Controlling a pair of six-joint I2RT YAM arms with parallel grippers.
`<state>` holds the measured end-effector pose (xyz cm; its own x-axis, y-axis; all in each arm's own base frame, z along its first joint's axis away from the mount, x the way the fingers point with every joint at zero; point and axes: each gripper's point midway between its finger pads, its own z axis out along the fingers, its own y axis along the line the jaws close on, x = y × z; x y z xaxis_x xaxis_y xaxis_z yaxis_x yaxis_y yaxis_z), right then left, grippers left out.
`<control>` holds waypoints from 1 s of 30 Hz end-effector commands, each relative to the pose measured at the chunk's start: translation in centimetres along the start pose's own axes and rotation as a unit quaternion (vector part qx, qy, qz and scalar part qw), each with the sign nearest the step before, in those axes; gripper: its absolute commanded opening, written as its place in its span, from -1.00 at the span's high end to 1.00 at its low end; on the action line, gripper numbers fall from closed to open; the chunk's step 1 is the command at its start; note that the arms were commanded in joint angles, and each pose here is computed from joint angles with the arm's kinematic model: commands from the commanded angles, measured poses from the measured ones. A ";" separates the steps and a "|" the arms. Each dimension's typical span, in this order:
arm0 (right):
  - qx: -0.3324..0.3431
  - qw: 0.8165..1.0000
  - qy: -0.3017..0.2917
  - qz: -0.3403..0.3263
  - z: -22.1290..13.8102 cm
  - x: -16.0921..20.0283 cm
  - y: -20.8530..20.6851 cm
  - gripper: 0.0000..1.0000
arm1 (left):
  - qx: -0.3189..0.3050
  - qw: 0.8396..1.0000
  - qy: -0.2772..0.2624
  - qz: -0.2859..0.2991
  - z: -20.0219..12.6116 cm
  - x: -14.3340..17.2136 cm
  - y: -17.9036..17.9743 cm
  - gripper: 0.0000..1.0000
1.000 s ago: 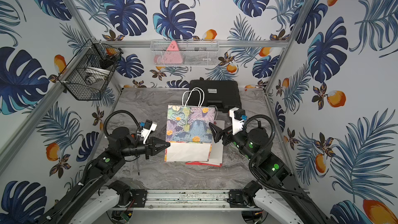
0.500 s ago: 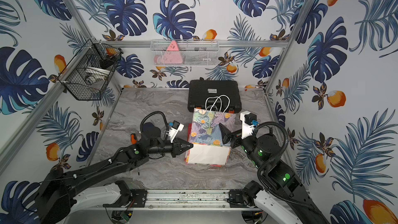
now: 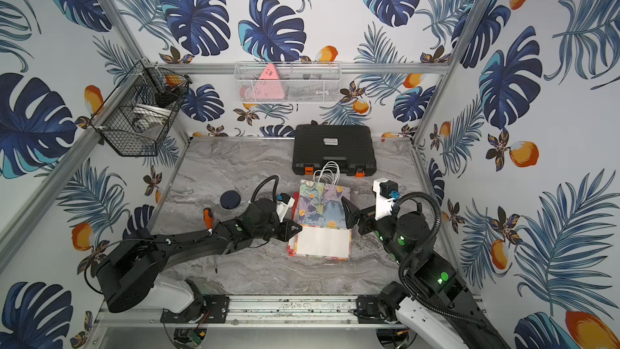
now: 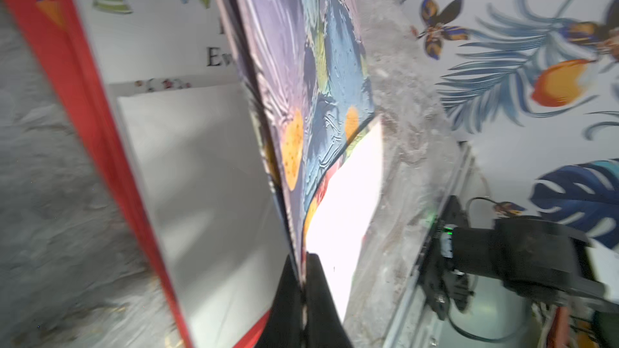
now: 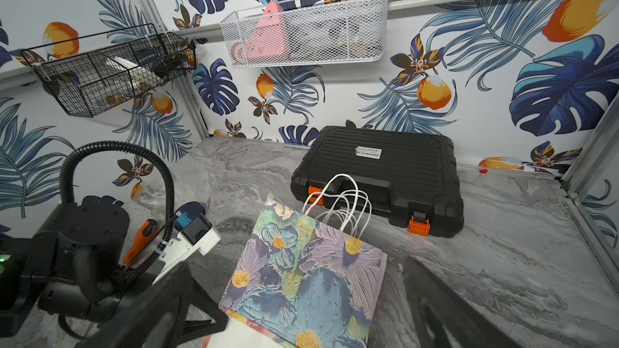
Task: Put away the paper bag
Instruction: Place the paper bag at the center of the board, then reset both arms
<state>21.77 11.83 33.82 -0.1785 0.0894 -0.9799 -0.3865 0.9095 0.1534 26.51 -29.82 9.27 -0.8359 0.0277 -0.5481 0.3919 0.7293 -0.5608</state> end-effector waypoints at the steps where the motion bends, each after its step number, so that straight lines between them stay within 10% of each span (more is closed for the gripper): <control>1: 0.005 1.000 0.004 0.021 0.5 1.0 -0.2 -1.00 | -0.101 0.994 -0.005 0.040 0.2 -0.2 3.7 0.85; 5: 0.028 0.999 0.032 0.026 2.5 4.9 -1.0 -1.00 | -0.145 0.987 0.001 0.064 0.8 -0.8 5.1 -0.93; 10: 0.173 0.985 0.007 0.023 5.0 8.8 -6.1 -1.00 | -0.240 0.964 -0.063 0.094 -2.7 -3.5 7.3 -0.98; 15: 0.297 0.955 0.007 0.012 6.6 12.3 -13.4 -0.99 | -0.396 0.903 -0.120 0.116 -9.0 -6.3 14.0 -0.98; 18: 0.314 0.946 0.073 0.044 7.6 16.2 -17.9 -0.99 | -0.433 0.884 -0.173 0.026 -13.6 -7.9 19.3 -0.97; 23: 0.281 0.950 0.136 0.013 11.1 19.9 -20.4 -0.99 | -0.467 0.840 -0.243 0.129 -17.3 -11.4 20.0 -0.98; 30: 0.248 0.968 0.030 0.022 13.3 20.6 -22.6 -0.99 | -0.399 0.867 -0.266 0.132 -14.5 -9.4 23.9 -0.98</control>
<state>36.70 -1.03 4.43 -0.4709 0.0818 -0.8784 0.1486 0.9888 0.0124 36.54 -0.78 7.99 -0.5373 0.0881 -0.8388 -0.1314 0.9736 0.1865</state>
